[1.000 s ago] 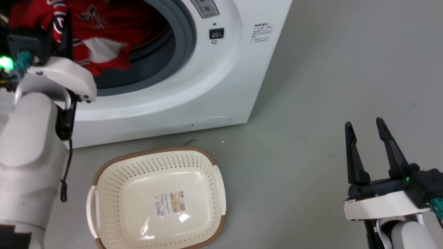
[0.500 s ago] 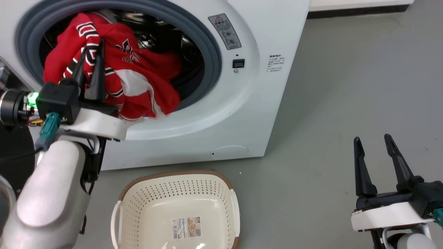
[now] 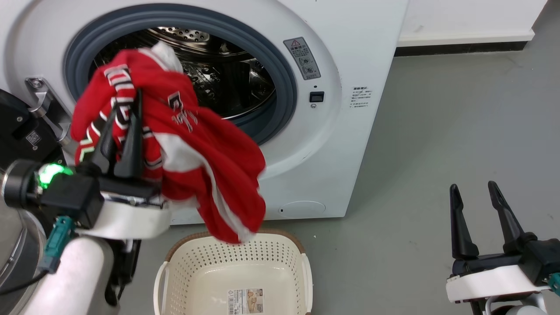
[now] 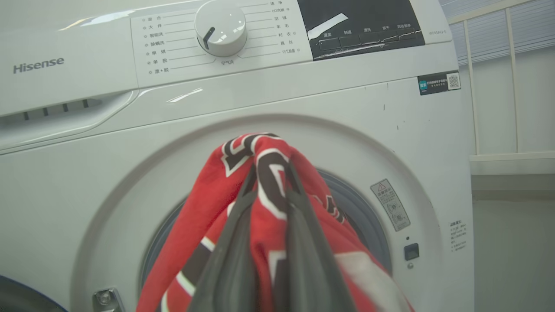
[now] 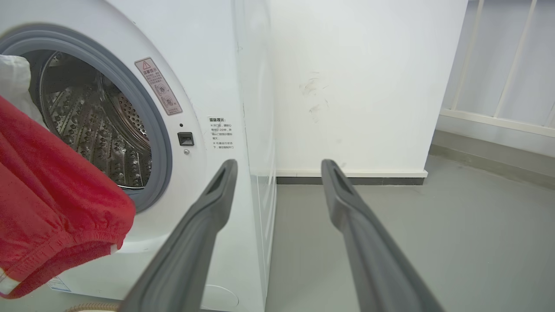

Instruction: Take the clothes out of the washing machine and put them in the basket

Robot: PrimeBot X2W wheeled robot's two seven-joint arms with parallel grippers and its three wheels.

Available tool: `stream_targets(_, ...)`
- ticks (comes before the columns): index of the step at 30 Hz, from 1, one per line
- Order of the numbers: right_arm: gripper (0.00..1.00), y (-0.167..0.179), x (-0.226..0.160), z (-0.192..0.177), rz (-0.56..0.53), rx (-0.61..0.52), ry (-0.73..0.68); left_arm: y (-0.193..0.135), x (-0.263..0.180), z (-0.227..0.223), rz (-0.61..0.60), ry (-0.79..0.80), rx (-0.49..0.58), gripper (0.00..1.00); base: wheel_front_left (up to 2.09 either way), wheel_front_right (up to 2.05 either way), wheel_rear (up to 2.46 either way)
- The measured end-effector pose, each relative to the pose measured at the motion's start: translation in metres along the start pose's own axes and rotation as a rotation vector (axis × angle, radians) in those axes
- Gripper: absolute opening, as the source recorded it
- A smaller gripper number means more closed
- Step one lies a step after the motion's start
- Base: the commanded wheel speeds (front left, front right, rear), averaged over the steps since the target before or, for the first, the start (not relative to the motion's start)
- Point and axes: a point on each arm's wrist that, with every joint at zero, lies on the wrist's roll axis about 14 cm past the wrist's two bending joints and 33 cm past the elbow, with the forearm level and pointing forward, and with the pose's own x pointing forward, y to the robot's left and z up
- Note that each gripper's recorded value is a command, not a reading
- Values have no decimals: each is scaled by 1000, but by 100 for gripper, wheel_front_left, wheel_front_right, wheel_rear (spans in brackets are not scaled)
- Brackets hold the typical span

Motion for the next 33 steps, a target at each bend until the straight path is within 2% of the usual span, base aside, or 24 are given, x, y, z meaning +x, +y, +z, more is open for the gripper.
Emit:
stream_targets(2,100,1,0,0,2,0,-1,-2,-6,-5,-1,26,-11,0,0,0,0)
stream_targets(8,100,1,2,-3,3,-3,7,-26,-42,-50,-51,232,-112,0,0,0,0)
stream_targets(15,100,0,8,-13,3,-8,33,-46,-82,-120,-95,477,-158,0,0,0,0)
stream_targets(24,100,-8,14,-39,-16,-26,102,-73,-133,-220,-181,774,-174,0,0,0,0)
stream_targets(27,100,-17,20,-57,-35,-39,145,-89,-149,-267,-242,903,-183,0,0,0,0)
stream_targets(33,100,-25,31,-81,-51,-53,195,-102,-171,-324,-325,1057,-163,0,0,0,0)
